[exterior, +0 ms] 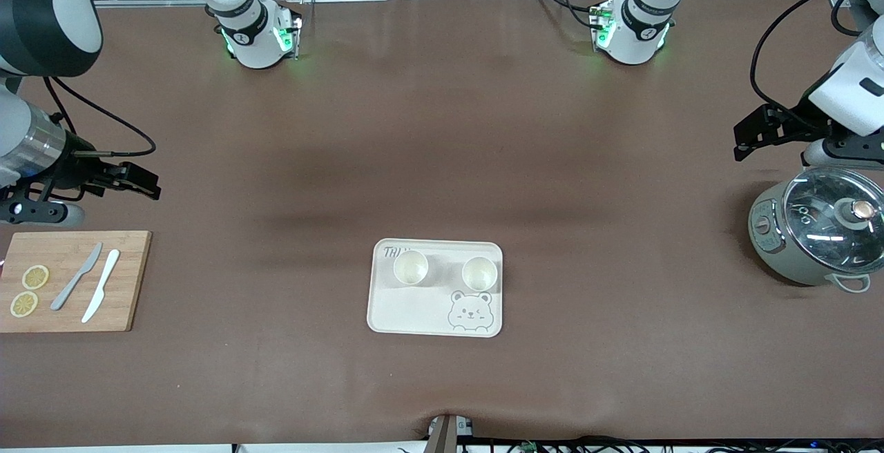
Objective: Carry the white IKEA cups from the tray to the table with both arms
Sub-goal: 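Move both grippers from rest toward the white cups on the tray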
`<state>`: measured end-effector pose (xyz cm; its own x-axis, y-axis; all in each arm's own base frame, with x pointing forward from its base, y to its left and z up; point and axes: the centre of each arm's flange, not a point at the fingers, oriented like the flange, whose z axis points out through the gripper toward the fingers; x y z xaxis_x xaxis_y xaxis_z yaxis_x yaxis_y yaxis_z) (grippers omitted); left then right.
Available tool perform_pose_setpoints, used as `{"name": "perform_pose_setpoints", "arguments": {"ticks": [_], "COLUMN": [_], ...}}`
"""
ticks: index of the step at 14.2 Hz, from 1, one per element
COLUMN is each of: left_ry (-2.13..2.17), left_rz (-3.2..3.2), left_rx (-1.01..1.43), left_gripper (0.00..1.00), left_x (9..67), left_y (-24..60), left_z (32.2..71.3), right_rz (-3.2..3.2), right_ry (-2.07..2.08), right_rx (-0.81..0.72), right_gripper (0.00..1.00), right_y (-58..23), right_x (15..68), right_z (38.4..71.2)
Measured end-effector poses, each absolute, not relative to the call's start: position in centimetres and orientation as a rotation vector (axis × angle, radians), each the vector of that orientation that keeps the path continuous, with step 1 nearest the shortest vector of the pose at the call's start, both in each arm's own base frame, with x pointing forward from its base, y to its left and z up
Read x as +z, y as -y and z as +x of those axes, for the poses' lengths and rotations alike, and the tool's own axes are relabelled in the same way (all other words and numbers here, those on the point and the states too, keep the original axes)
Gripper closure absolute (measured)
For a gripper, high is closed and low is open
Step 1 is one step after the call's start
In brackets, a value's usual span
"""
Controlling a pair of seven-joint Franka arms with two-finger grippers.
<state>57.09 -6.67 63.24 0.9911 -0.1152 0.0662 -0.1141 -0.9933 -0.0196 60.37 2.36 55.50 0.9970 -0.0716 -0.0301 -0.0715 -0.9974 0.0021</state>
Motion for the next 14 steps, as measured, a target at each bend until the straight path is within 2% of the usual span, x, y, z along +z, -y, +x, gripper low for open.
{"name": "perform_pose_setpoints", "arguments": {"ticks": [14], "left_ry": [-0.186], "left_rz": [-3.119], "left_rx": [-0.090], "left_gripper": [0.00], "left_x": [62.77], "left_y": [7.03], "left_z": [57.28], "right_rz": [3.140], "right_ry": [0.110], "right_rx": [-0.045], "right_gripper": [0.00], "right_y": [-2.45], "right_x": [55.51], "right_z": [60.39]}}
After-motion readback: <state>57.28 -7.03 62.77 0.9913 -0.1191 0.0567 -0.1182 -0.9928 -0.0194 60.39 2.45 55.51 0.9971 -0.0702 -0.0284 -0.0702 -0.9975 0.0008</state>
